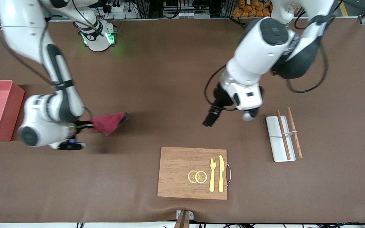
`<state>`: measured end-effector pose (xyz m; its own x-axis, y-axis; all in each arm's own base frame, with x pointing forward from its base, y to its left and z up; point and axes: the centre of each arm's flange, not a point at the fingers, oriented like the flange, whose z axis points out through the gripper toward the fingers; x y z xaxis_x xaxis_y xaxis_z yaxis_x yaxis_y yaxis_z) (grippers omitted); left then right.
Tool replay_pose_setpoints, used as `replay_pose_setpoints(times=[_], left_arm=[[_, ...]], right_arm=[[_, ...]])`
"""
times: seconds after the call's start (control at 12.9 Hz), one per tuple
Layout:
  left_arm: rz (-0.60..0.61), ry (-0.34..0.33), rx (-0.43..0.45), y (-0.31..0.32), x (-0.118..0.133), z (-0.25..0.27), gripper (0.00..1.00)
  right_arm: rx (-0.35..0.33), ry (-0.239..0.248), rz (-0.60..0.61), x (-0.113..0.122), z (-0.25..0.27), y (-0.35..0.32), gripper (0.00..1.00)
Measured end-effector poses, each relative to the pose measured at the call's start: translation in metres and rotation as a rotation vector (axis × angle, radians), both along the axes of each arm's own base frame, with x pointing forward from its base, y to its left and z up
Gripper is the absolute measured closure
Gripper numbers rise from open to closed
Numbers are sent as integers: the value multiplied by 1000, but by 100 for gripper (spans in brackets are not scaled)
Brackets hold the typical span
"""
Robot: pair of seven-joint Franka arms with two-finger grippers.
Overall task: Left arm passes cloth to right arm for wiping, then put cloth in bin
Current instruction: 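Move the cloth toward the pink bin while the left gripper withdraws, then lower the cloth into the pink bin and open the right gripper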
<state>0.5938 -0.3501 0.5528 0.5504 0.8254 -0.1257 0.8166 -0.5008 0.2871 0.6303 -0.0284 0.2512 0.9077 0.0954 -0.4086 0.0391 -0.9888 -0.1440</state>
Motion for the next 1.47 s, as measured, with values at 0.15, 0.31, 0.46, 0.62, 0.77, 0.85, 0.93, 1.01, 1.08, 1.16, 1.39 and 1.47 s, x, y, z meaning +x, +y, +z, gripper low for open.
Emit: replay_pose_setpoints(times=[0.15, 0.31, 0.46, 0.62, 0.77, 0.85, 0.93, 1.01, 1.08, 1.16, 1.39, 1.47], left_arm=[[-115, -1, 69, 45, 8, 11, 0], [-208, 7, 118, 82, 15, 17, 0], [-282, 5, 152, 118, 22, 23, 0], [-343, 13, 181, 157, 25, 31, 0], [-357, 12, 198, 189, 25, 42, 0], [-371, 21, 208, 205, 23, 46, 0], [-400, 36, 219, 222, 21, 49, 0], [-448, 46, 229, 240, 19, 52, 0], [-500, 48, 241, 258, 17, 55, 0], [-548, 48, 256, 273, 15, 59, 0], [-676, 70, 296, 299, -2, 72, 0], [-714, 71, 303, 305, -8, 75, 0]], right_arm=[[18, -2, 78, -11, 2, -86, 98], [10, -12, 172, -21, 11, -147, 98], [-22, -38, 250, -19, 34, -180, 98], [-84, -54, 302, -22, 66, -204, 98], [-129, -63, 319, -31, 93, -226, 98], [-134, -65, 319, -34, 98, -232, 98], [-131, -59, 318, -36, 96, -234, 98], [-120, -45, 323, -37, 86, -230, 98], [-100, -32, 334, -34, 72, -221, 98], [-70, -26, 348, -28, 58, -203, 98], [74, -47, 375, -4, 33, -100, 98], [118, -55, 363, 2, 32, -58, 98]])
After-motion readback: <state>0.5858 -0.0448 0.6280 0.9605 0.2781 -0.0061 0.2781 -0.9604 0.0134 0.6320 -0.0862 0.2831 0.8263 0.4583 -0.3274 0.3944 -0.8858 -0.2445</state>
